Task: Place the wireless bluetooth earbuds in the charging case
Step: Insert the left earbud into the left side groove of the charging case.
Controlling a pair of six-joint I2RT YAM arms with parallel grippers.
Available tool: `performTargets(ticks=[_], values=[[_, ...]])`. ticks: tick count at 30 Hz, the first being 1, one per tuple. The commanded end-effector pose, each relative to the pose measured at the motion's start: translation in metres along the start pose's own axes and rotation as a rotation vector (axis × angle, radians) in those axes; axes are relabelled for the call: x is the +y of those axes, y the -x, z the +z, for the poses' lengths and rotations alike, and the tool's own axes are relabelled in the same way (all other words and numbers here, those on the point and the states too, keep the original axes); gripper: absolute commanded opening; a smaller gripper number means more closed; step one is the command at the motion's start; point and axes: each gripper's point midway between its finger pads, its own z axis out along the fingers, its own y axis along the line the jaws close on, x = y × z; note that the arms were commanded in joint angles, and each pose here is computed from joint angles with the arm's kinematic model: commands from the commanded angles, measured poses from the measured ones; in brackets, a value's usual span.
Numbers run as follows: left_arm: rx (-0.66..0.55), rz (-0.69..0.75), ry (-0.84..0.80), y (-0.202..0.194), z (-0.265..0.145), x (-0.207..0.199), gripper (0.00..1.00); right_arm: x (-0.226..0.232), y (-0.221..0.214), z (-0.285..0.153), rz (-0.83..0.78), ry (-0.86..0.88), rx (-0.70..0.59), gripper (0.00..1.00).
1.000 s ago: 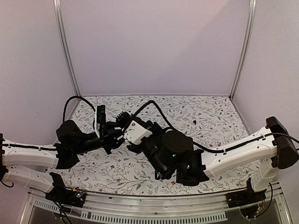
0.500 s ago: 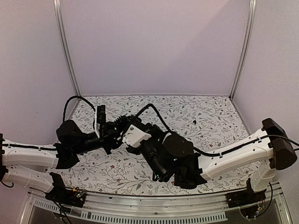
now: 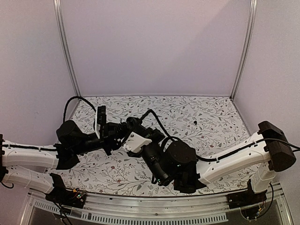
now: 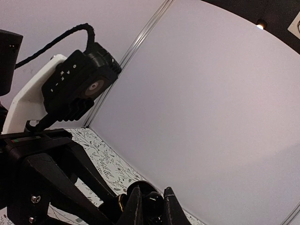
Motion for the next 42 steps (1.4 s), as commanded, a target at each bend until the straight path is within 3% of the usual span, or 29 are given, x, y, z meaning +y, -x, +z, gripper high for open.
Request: performTargets(ticks=[1,24,35,42], values=[[-0.059,0.015,0.025,0.022,0.003,0.007,0.0,0.024,0.004,-0.011,-0.023,0.059,-0.047,0.08],[-0.035,0.035,-0.036,0.02,0.005,-0.003,0.0,0.028,0.001,-0.014,0.054,0.185,-0.062,0.11],[-0.03,0.034,-0.031,0.018,0.005,-0.002,0.0,0.033,0.002,-0.013,0.046,0.205,-0.068,0.18],[-0.03,0.033,-0.029,0.018,0.005,-0.001,0.0,0.029,0.004,-0.014,0.063,0.196,-0.069,0.31]])
